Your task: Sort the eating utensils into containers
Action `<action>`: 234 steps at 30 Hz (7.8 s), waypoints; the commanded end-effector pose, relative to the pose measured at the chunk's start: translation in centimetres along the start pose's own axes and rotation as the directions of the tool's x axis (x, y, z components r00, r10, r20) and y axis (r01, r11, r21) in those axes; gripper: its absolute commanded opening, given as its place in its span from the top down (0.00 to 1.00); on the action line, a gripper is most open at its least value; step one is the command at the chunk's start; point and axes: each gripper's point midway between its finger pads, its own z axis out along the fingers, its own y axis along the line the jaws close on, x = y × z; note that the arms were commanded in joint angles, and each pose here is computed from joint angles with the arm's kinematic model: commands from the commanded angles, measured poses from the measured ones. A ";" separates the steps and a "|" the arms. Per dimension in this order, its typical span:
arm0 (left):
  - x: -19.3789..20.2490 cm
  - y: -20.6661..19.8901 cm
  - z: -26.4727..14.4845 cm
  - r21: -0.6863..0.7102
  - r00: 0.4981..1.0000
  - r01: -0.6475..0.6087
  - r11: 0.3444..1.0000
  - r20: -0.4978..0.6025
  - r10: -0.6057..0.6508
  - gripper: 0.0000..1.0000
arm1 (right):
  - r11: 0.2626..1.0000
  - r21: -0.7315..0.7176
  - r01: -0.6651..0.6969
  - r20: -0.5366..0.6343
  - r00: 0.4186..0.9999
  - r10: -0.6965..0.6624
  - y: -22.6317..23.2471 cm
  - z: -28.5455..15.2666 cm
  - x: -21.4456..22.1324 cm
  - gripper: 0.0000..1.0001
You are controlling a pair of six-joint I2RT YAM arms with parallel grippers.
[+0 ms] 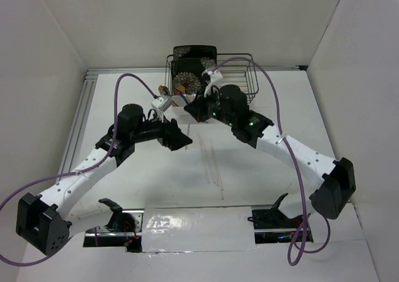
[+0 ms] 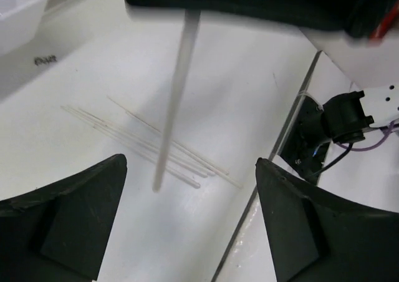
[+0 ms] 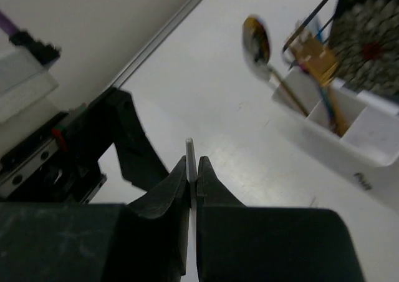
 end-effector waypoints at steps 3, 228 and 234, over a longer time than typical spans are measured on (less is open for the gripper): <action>-5.5 0.3 -1.7 -0.085 0.992 -0.014 0.996 0.128 0.025 0.00 | 0.955 0.223 0.197 0.218 0.944 -0.246 -4.3 -1.9 -11.7 1.00; -4.3 3.0 -7.8 -0.102 0.936 0.306 0.947 0.215 -0.279 0.12 | 0.945 0.248 0.212 0.491 0.814 -0.312 -12.0 5.8 -16.7 1.00; -4.2 4.3 -8.8 -0.127 0.937 0.305 0.944 0.219 -0.273 0.12 | 0.936 0.256 0.243 0.482 0.807 -0.342 -13.2 7.0 -14.4 1.00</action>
